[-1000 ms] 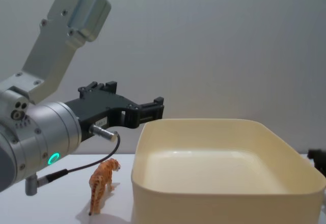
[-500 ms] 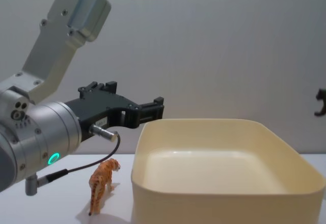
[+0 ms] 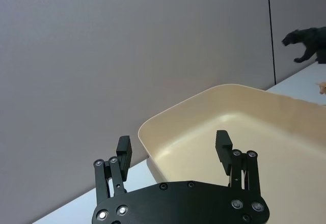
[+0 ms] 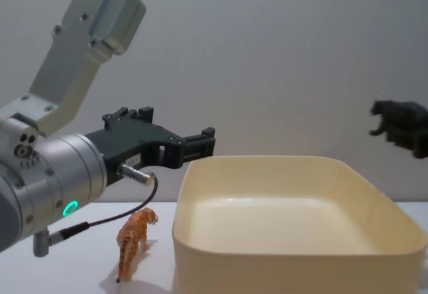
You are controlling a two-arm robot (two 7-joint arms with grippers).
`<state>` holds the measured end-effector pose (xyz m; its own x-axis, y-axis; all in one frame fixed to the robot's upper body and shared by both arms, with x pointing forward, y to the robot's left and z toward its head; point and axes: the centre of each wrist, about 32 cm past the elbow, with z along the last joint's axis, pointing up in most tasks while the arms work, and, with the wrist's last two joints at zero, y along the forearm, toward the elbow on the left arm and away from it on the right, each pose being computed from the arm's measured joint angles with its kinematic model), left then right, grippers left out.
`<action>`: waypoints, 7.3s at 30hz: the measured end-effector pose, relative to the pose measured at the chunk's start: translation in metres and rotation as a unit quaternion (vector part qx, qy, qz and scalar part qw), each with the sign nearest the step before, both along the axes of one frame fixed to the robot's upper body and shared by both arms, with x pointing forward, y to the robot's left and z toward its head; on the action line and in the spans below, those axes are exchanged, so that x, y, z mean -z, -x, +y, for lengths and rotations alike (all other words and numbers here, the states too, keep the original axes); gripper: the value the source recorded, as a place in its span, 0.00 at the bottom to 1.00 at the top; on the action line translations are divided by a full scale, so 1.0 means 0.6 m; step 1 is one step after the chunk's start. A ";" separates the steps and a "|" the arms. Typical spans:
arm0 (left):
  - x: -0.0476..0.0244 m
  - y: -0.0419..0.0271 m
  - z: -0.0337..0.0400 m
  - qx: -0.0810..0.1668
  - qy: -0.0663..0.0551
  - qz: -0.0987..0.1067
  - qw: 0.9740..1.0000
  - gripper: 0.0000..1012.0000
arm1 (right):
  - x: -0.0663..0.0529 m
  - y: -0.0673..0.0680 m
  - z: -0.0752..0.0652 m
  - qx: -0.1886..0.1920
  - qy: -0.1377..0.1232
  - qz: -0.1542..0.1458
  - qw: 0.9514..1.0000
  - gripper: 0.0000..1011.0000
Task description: Pick up the toy alternately with two hands and place it into the central storage box.
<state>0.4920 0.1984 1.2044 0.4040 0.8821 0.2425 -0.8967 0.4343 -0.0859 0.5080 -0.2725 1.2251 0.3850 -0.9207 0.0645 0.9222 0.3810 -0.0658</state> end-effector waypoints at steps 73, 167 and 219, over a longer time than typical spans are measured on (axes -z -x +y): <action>0.000 0.000 0.000 0.000 0.000 0.000 1.000 0.99 | 0.028 0.037 -0.106 0.117 0.048 0.060 0.990 0.99; 0.000 0.000 0.000 0.000 0.000 0.000 1.000 0.99 | 0.011 -0.112 0.015 0.004 0.021 0.015 1.000 0.35; 0.000 0.000 0.000 0.000 0.000 0.000 1.000 0.99 | -0.003 -0.085 0.001 0.025 0.003 0.026 0.999 0.99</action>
<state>0.4920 0.1984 1.2044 0.4040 0.8820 0.2425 -0.8966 0.4343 -0.0859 0.5593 -0.2718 1.2270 0.3408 -0.9388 0.0501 0.9355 0.3334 -0.1169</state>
